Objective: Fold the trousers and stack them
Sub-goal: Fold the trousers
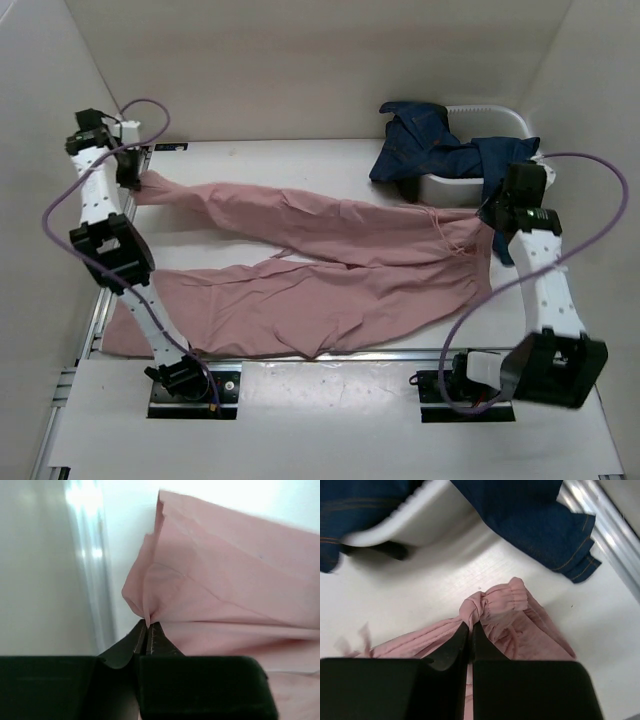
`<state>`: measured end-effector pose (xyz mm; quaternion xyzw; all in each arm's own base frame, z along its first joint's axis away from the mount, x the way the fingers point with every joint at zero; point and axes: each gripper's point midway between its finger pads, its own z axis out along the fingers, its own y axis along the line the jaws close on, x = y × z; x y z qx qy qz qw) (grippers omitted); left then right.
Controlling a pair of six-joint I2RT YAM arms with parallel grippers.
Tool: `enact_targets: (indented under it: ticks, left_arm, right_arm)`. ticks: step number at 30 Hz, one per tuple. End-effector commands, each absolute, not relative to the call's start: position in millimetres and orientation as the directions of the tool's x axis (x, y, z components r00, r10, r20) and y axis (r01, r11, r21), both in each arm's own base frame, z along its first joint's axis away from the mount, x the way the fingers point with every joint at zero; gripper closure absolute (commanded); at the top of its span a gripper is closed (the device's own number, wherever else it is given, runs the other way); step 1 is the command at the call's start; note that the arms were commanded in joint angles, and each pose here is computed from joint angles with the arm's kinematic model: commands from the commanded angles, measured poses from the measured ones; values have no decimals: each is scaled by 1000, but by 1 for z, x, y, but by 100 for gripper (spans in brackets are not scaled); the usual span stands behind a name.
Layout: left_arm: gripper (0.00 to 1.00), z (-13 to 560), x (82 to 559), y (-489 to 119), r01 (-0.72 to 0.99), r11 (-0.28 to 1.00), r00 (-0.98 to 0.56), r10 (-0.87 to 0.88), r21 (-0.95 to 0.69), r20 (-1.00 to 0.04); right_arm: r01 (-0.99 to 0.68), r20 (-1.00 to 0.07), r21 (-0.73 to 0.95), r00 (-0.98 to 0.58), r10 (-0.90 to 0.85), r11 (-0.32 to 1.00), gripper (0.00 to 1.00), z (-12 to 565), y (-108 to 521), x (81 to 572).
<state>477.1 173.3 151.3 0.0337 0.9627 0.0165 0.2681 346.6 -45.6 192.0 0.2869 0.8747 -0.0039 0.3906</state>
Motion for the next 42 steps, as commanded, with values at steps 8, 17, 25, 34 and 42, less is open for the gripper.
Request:
enact_targets:
  ticks: [8,17,25,34,42]
  left_arm:
    - [86,194,299,227,-56,975,-946,17,215,-324]
    - [86,141,190,210,-43,976,-992,-17,211,-126]
    - [86,181,208,240,-84,955,-971,-14,286,-238]
    - [86,169,144,230,-51,939,-989,0,341,-148]
    - [86,94,65,211,-38,950,-998,-50,309,31]
  right_arm:
    - [594,-784,291,-301,543,750,100,203,-68,273]
    - [699,-647,317,-335,684,642,100,129,-60,237]
    - [748,-627,355,-253,737,560,100,151,-78,239]
    - [849,-544,306,-216,811,431,100,138,-72,179]
    - [935,-448,146,-228,864,322,100,82,-68,138]
